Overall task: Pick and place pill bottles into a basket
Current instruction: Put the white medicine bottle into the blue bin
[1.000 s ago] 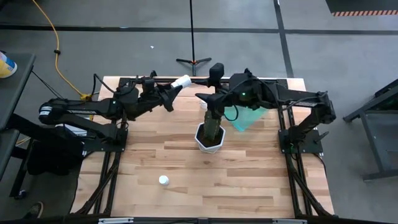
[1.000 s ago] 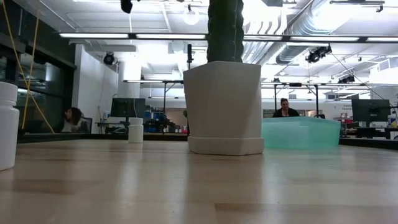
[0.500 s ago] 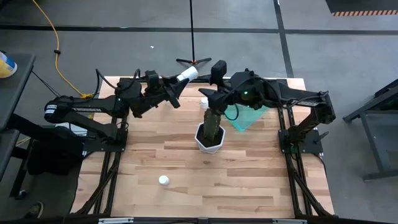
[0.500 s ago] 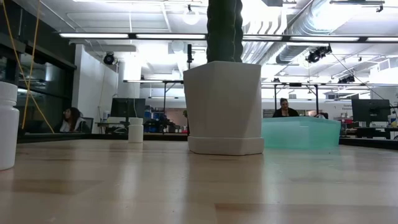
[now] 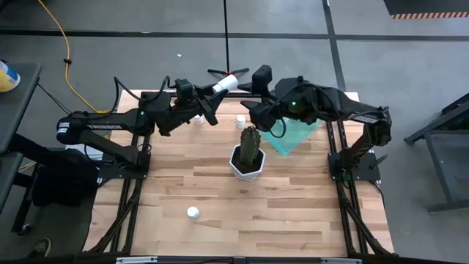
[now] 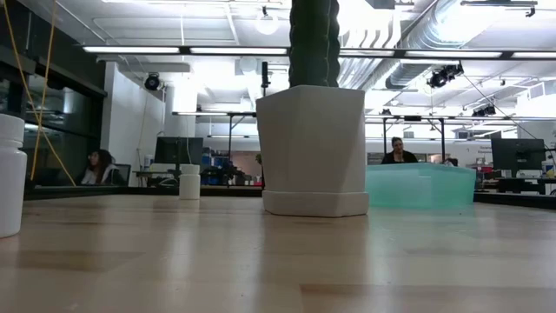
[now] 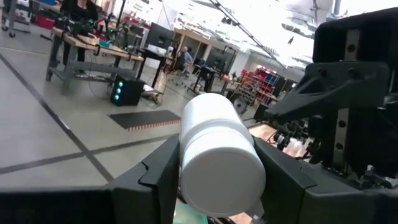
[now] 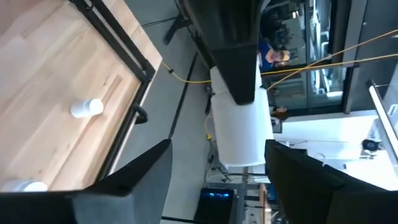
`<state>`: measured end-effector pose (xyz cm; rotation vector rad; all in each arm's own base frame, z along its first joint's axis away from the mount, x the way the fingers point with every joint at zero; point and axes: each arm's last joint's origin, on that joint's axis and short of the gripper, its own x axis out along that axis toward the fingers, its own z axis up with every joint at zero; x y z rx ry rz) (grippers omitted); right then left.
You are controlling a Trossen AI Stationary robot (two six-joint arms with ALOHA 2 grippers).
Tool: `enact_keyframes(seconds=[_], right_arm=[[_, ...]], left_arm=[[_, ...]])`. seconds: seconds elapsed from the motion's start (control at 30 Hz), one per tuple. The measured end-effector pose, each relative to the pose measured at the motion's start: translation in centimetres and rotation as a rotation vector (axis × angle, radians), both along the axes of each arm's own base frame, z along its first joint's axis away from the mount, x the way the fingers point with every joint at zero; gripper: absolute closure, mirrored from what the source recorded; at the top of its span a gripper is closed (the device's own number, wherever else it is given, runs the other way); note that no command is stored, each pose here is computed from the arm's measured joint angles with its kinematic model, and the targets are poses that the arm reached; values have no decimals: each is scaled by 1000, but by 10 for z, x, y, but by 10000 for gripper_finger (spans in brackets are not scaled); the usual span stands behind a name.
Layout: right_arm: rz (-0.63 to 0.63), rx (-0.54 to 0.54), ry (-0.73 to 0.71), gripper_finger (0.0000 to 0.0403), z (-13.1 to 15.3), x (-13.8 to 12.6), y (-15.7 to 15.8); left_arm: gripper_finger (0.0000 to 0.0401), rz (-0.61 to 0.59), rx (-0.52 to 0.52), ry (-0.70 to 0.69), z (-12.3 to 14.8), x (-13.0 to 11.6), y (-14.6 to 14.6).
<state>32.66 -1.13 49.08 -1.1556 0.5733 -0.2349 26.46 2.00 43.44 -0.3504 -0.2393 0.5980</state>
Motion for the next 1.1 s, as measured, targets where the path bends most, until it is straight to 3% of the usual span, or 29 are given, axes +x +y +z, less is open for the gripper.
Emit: enact_keyframes(seconds=[0.27, 0.73, 1.1], right_arm=[[18, -67, -5, 124, -2, 12, -2], [-39, -101, -20, 127, -6, 24, -26], [-3, -103, -35, 135, -6, 28, -28]], left_arm=[[196, 8, -5, -1, -2, 3, 0], [196, 4, -26, -33, -5, 11, 0], [196, 13, -46, -79, -6, 17, 1]])
